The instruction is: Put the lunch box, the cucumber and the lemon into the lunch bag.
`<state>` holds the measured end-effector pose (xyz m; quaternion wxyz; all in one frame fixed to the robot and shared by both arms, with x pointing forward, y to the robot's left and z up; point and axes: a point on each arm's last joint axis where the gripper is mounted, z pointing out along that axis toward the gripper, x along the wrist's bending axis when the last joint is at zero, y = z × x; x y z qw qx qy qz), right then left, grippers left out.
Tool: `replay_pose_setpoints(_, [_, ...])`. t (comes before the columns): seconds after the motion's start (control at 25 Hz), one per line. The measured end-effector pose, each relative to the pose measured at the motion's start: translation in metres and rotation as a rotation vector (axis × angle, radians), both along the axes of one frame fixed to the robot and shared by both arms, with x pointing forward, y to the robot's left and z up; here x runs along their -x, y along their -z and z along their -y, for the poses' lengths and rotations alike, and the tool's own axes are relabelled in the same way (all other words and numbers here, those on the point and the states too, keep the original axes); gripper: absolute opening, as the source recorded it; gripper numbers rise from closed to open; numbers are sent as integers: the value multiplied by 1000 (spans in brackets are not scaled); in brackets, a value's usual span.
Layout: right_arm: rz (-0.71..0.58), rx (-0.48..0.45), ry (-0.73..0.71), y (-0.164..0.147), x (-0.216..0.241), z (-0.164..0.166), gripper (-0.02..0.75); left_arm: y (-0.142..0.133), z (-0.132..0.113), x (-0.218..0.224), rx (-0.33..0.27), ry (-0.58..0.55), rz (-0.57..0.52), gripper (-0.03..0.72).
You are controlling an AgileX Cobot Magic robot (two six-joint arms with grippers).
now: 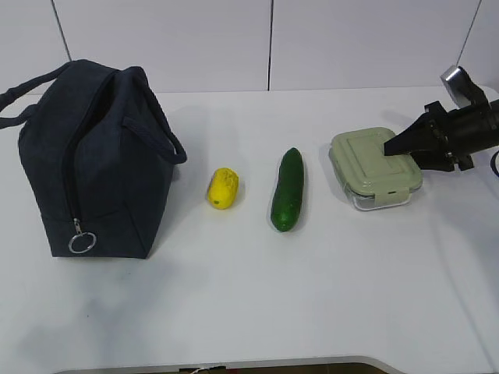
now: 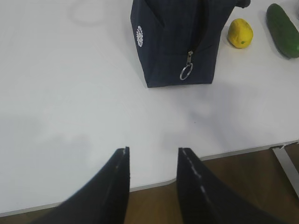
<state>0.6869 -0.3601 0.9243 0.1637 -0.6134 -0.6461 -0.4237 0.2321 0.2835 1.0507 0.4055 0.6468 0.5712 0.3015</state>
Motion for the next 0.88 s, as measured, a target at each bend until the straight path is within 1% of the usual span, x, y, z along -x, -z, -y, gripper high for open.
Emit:
replay_pose_setpoints(0.56, [-25, -10, 19, 0, 0, 0, 391, 0, 0, 0, 0, 0, 0, 242])
replay_pose_setpoints(0.88, [-32, -13, 25, 0, 0, 0, 374, 0, 0, 0, 0, 0, 0, 242])
